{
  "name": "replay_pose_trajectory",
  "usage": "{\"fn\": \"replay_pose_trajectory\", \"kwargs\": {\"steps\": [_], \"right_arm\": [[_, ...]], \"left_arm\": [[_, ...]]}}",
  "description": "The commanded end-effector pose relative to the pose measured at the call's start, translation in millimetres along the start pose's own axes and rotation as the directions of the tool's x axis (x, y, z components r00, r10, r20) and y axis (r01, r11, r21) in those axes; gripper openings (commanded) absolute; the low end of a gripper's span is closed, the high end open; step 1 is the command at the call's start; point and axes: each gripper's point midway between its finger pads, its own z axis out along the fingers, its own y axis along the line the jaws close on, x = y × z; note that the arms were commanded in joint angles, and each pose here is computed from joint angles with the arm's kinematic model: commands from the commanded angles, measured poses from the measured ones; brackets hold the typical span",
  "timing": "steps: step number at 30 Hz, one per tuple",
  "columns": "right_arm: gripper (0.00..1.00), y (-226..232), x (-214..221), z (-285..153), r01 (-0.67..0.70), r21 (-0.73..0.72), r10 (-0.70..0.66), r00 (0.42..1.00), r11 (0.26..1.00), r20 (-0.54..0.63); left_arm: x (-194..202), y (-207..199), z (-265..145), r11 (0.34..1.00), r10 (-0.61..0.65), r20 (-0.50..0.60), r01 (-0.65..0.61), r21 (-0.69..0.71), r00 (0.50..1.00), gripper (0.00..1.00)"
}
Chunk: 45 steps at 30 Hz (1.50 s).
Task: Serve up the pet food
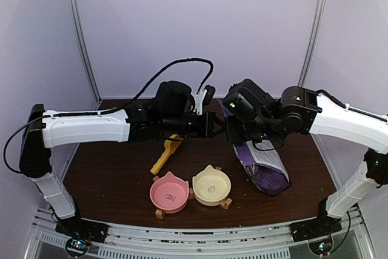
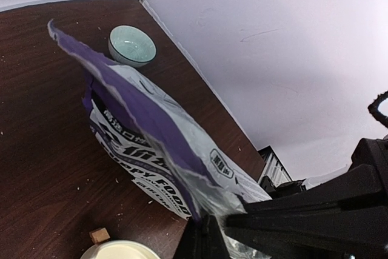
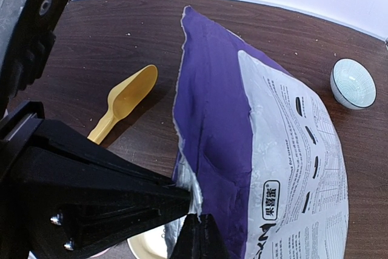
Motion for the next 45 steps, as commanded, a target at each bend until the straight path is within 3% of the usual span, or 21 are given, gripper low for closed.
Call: {"fn": "replay_pose_trajectory", "kwargs": {"steps": [1, 11, 21, 39, 45], "right_arm": [[0.0, -56.9, -19.2, -33.0, 0.011, 0.169, -0.027, 0.996, 0.986, 0.088], [0.0, -46.8, -13.4, -23.8, 0.026, 0.032, -0.028, 0.997, 0.999, 0.066], [0.0, -33.3, -24.6, -32.3, 0.016, -0.093, -0.007, 0.996, 0.996, 0.09], [0.0, -72.5, -43.0, -47.6, 0.003, 0.065, -0.009, 0.997, 0.998, 0.083], [0.0, -89.8, -61.5, -57.4, -0.033, 0.085, 0.022, 0.992, 0.996, 0.124]], "left_arm": [[22.3, 110.8, -9.0, 0.936, -0.075, -0.049, 0.053, -0.348, 0.996, 0.0], [14.3, 121.1, -26.0, 0.942, -0.059, -0.013, 0.052, -0.331, 0.998, 0.0], [-15.0, 77.6, -34.7, 0.984, -0.001, 0.046, 0.009, -0.179, 0.999, 0.0], [-63.8, -3.9, -92.9, 0.993, 0.115, 0.108, -0.114, -0.014, 0.987, 0.0], [-74.1, -19.7, -92.4, 0.988, 0.145, 0.112, -0.149, 0.03, 0.983, 0.0]]}}
